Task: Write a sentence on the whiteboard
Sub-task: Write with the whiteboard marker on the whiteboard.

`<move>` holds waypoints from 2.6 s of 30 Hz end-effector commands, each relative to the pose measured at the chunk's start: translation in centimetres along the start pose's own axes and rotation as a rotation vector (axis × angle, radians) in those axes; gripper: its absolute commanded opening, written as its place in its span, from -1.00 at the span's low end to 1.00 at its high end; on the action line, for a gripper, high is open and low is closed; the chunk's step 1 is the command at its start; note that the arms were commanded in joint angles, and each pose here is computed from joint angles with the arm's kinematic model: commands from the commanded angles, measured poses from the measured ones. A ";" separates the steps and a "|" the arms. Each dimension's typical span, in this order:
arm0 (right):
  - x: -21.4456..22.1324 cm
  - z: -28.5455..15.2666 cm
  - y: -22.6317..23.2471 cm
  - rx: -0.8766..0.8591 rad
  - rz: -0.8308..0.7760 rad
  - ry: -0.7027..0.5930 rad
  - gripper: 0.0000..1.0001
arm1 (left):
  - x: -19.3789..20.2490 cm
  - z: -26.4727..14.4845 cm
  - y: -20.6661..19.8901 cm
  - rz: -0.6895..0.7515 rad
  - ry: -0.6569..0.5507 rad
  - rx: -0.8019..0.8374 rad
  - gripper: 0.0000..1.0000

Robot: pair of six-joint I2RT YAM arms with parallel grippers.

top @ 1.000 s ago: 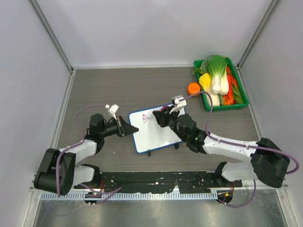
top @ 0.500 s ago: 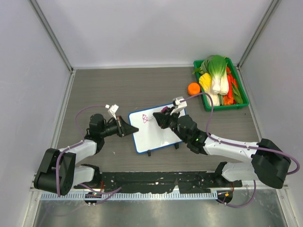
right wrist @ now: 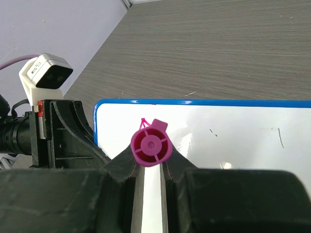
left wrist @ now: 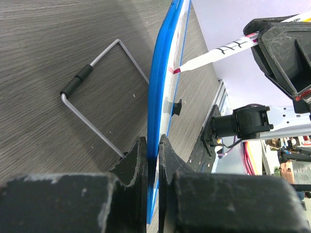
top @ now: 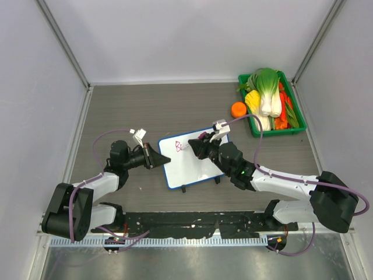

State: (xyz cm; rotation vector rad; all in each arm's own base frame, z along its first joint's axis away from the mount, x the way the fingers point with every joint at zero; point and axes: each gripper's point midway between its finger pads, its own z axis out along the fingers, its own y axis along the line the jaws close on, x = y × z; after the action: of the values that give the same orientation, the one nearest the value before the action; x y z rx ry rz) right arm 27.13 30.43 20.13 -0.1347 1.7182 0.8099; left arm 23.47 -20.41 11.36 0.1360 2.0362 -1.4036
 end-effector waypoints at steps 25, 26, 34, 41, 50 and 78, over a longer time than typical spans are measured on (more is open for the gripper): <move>-2.3 0.9 -0.1 0.063 -0.028 -0.048 -0.99 | 0.0 0.0 2.3 0.032 -0.016 -0.100 -1.00; -2.3 0.8 -0.2 0.064 -0.033 -0.047 -0.99 | 0.0 0.0 2.3 0.030 -0.017 -0.103 -1.00; -2.6 1.0 -0.6 0.094 -0.038 -0.052 -0.99 | 0.0 0.0 2.3 0.033 -0.018 -0.101 -1.00; -3.0 1.2 -0.7 0.101 -0.031 -0.065 -0.99 | 0.0 0.0 2.3 0.032 -0.017 -0.103 -1.00; -2.9 1.0 -1.4 0.127 -0.020 -0.071 -0.99 | 0.0 -0.1 2.2 0.035 -0.019 -0.100 -1.00; -0.9 0.2 -2.5 0.139 0.001 -0.020 -0.99 | 0.0 0.0 2.2 0.036 -0.017 -0.098 -1.00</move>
State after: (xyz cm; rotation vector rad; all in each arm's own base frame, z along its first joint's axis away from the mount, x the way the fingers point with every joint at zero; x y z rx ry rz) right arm 28.46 29.68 20.90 -0.0503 1.7297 0.7458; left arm 23.46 -20.41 11.40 0.1369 2.0348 -1.4033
